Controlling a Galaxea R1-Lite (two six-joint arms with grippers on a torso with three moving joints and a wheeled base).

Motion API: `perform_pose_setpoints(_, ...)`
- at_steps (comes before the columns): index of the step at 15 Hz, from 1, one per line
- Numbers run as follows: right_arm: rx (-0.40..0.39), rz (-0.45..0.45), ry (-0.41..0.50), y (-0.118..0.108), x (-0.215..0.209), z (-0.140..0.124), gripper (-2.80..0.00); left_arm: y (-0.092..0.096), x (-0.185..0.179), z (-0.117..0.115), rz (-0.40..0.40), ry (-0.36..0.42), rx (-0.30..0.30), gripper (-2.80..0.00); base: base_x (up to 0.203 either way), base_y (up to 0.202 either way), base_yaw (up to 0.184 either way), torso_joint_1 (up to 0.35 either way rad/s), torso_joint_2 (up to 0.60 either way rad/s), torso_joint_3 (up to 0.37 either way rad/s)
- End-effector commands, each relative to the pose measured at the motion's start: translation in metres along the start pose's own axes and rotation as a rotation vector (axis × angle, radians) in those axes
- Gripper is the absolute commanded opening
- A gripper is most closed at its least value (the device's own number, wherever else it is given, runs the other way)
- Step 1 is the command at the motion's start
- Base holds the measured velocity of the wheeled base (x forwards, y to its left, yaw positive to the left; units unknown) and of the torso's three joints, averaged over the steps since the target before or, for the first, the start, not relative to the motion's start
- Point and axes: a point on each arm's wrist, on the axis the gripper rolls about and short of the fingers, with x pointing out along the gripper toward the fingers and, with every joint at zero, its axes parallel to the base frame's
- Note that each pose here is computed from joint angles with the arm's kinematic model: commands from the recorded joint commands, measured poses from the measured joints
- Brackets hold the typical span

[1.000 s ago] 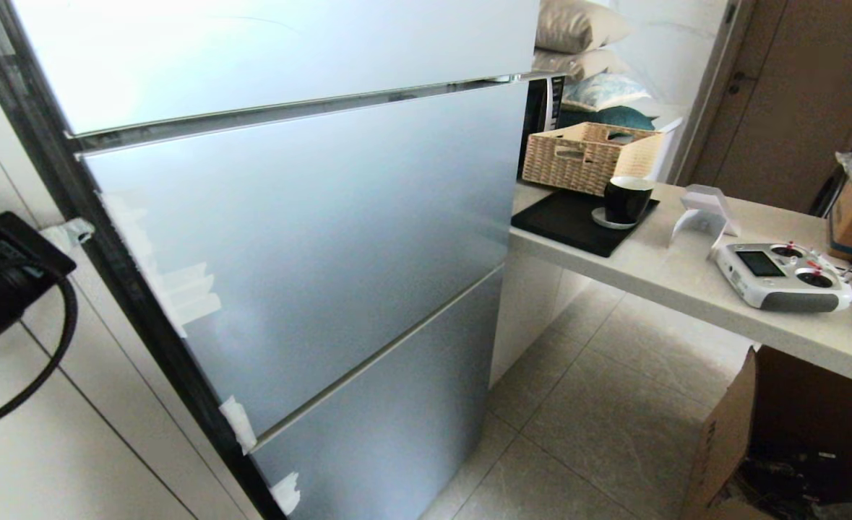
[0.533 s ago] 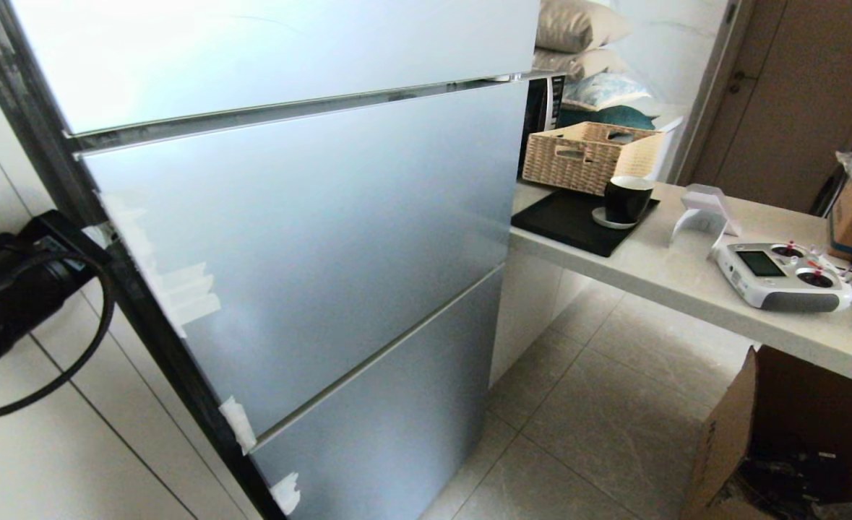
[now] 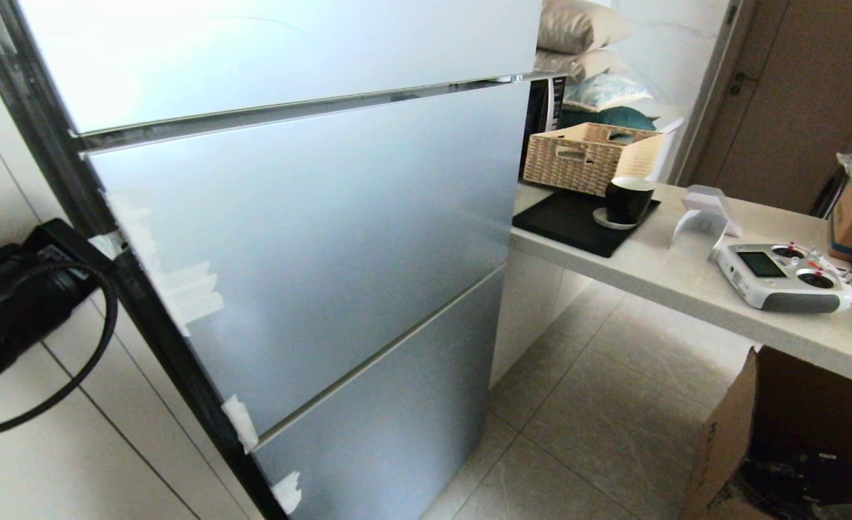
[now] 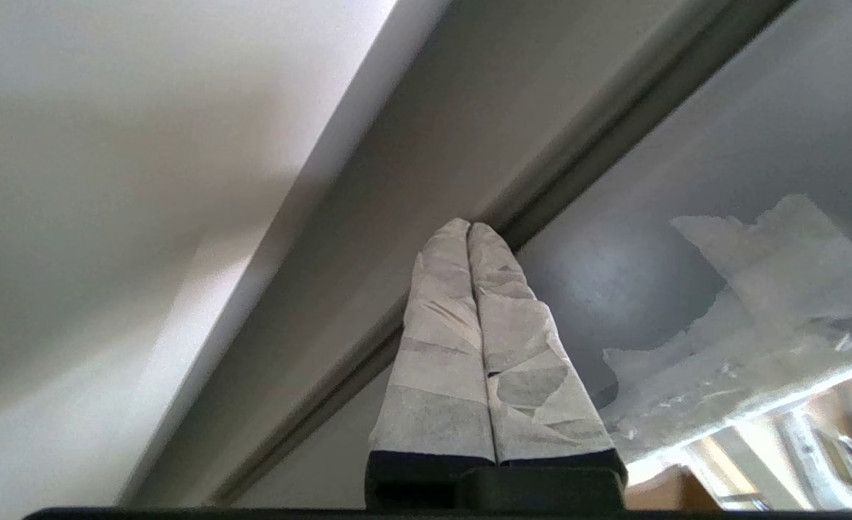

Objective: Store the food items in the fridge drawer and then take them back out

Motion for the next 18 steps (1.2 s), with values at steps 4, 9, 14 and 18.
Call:
perform_pose_setpoints(4, 0.0, 0.001, 0.001, 0.0, 0.0, 0.0, -2.8, -0.009, -0.024, 0.004, -0.067, -0.021, -0.008, -2.8, 0.0, 0.0, 0.0, 0.0, 0.0, 0.0)
perform_pose_setpoints(9, 0.001, 0.001, 0.0, 0.0, 0.0, 0.0, -2.8, -0.005, -0.036, -0.001, -0.068, -0.014, -0.007, -2.8, 0.0, 0.0, 0.0, 0.0, 0.0, 0.0)
perform_pose_setpoints(14, 0.001, 0.001, 0.001, 0.0, 0.0, 0.0, -2.8, -0.007, -0.046, -0.008, -0.116, 0.021, -0.01, -2.8, 0.0, 0.0, 0.0, 0.0, 0.0, 0.0)
perform_pose_setpoints(18, 0.003, 0.001, 0.001, 0.0, 0.0, 0.0, -2.8, -0.01, -0.047, -0.015, -0.144, 0.053, -0.01, -2.8, 0.0, 0.0, 0.0, 0.0, 0.0, 0.0)
